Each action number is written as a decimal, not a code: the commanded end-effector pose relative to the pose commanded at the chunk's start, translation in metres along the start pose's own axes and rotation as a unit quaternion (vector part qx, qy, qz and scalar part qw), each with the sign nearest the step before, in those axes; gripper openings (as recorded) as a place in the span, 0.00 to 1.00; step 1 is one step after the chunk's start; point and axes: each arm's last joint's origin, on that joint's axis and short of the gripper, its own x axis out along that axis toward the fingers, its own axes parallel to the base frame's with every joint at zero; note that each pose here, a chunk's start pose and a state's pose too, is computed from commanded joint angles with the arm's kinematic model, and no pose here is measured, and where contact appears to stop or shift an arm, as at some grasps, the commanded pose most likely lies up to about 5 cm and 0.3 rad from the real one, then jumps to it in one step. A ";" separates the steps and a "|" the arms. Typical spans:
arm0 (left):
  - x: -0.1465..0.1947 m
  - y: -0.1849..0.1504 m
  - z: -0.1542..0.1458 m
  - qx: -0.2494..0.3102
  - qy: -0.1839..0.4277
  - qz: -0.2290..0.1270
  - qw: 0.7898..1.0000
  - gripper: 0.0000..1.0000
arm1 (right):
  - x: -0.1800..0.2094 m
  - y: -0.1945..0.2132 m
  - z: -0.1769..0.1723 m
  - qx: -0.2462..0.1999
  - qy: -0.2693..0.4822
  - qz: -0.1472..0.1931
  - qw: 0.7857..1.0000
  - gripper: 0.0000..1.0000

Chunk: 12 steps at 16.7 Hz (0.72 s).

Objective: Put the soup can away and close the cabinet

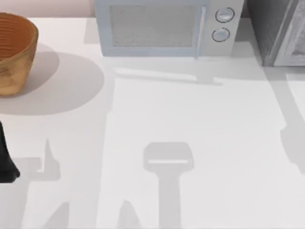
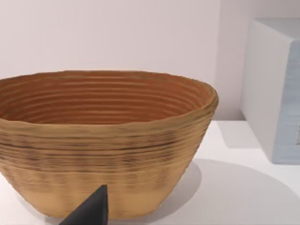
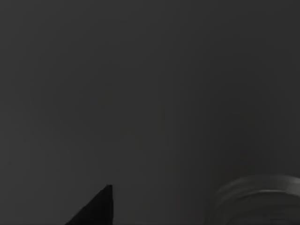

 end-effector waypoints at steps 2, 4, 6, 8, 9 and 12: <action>0.000 0.000 0.000 0.000 0.000 0.000 1.000 1.00 | -0.006 -0.001 0.004 -0.001 -0.006 0.002 1.000 1.00; 0.000 0.000 0.000 0.000 0.000 0.000 1.000 1.00 | -0.020 -0.003 0.014 -0.003 -0.019 0.006 1.000 1.00; 0.000 0.000 0.000 0.000 0.000 0.000 1.000 1.00 | -0.044 -0.007 0.027 -0.007 -0.038 0.010 0.999 1.00; 0.000 0.000 0.000 0.000 0.000 0.000 1.000 1.00 | -0.078 -0.012 0.038 -0.011 -0.059 0.015 0.998 1.00; 0.000 0.000 0.000 0.000 0.000 0.000 1.000 1.00 | -0.097 -0.015 0.041 -0.013 -0.069 0.017 0.997 1.00; 0.000 0.000 0.000 0.000 0.000 0.000 1.000 1.00 | -0.157 -0.023 0.031 -0.021 -0.086 0.023 0.996 1.00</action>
